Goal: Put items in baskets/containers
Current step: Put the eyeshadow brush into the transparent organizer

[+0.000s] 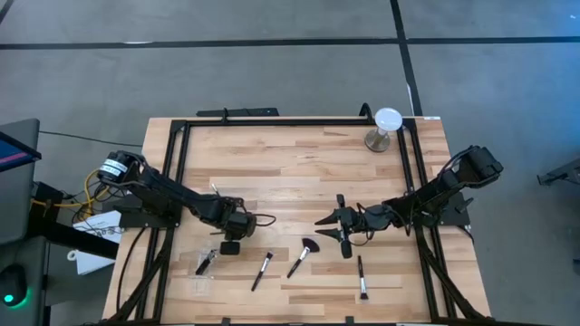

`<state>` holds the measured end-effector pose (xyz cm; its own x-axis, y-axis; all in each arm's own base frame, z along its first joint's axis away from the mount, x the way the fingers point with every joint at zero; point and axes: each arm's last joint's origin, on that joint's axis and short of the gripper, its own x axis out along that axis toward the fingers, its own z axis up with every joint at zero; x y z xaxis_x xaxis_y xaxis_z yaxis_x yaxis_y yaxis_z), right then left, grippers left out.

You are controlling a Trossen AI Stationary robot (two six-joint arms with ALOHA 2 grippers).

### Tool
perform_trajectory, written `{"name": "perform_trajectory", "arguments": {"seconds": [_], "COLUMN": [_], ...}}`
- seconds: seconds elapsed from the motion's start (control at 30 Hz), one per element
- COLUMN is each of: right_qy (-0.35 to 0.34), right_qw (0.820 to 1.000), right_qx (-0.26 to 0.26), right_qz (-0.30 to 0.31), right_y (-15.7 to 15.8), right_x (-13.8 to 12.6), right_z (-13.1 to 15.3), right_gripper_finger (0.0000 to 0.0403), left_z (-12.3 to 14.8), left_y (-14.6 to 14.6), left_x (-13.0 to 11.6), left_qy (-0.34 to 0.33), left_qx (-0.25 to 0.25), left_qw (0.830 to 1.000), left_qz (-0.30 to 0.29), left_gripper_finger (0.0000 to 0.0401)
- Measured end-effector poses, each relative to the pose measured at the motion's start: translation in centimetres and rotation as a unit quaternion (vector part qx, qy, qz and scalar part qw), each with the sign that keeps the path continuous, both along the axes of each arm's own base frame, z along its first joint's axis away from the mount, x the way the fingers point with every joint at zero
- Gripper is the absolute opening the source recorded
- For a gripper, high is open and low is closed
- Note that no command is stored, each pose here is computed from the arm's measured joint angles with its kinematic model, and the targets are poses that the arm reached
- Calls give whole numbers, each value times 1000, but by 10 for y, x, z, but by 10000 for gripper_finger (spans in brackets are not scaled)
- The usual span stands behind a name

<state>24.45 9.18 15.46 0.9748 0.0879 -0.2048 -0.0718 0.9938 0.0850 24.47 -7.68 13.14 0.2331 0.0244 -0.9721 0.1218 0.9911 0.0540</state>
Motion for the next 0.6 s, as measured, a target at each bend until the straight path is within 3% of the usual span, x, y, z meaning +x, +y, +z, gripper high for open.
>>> {"name": "perform_trajectory", "arguments": {"seconds": [0.2,0.6], "right_qy": [0,6], "right_qw": [1000,1000], "right_qx": [0,-2], "right_qz": [0,0], "right_y": [0,0], "right_x": [0,0], "right_z": [0,-1], "right_gripper_finger": [98,98], "left_z": [-9,-8], "left_y": [5,5], "left_x": [2,2], "left_qy": [25,19], "left_qx": [-15,-16], "left_qw": [999,998], "left_qz": [43,50], "left_gripper_finger": [93,72]}}
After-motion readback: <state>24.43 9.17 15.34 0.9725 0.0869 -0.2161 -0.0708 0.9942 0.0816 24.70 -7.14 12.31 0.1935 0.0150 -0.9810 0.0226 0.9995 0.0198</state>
